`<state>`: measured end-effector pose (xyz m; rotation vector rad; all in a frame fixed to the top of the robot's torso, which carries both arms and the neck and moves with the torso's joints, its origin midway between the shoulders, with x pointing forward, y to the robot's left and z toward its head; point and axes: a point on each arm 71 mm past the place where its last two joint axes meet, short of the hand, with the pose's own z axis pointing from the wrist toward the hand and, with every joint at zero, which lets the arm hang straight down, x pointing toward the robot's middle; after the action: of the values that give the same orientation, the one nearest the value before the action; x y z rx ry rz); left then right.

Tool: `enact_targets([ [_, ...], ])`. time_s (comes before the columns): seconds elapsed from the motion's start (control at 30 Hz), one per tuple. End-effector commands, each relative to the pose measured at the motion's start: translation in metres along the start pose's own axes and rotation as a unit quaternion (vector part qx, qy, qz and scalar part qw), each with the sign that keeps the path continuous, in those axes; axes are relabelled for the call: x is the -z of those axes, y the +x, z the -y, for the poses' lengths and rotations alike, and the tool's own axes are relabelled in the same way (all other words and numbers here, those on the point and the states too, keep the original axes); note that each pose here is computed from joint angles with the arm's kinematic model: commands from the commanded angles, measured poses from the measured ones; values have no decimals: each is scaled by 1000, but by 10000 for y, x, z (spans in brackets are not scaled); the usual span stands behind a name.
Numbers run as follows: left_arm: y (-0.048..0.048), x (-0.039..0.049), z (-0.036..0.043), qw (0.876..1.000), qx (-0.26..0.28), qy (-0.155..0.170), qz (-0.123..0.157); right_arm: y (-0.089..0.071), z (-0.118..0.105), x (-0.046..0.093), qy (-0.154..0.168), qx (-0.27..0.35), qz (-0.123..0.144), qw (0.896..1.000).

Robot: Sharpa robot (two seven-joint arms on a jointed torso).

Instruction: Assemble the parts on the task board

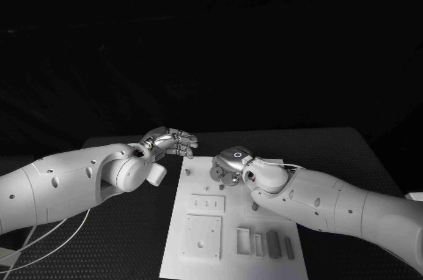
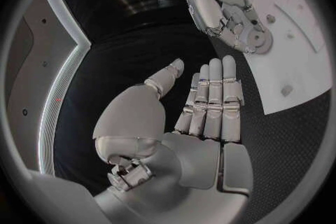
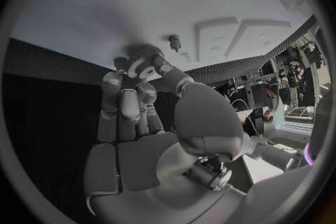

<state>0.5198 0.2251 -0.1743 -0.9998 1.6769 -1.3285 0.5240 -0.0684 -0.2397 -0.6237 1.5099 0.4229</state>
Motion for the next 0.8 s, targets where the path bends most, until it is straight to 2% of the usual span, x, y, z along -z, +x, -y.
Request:
enact_targets([
  [0.03,17,-2,17,1000,1,4,-6,92,25,29,2,4,-28,1000],
  [0.67,14,-2,15,1000,1,3,-6,104,94,39,14,-25,-22,999],
  [0.8,8,0,14,1000,1,3,-6,117,117,53,14,-31,-28,999],
])
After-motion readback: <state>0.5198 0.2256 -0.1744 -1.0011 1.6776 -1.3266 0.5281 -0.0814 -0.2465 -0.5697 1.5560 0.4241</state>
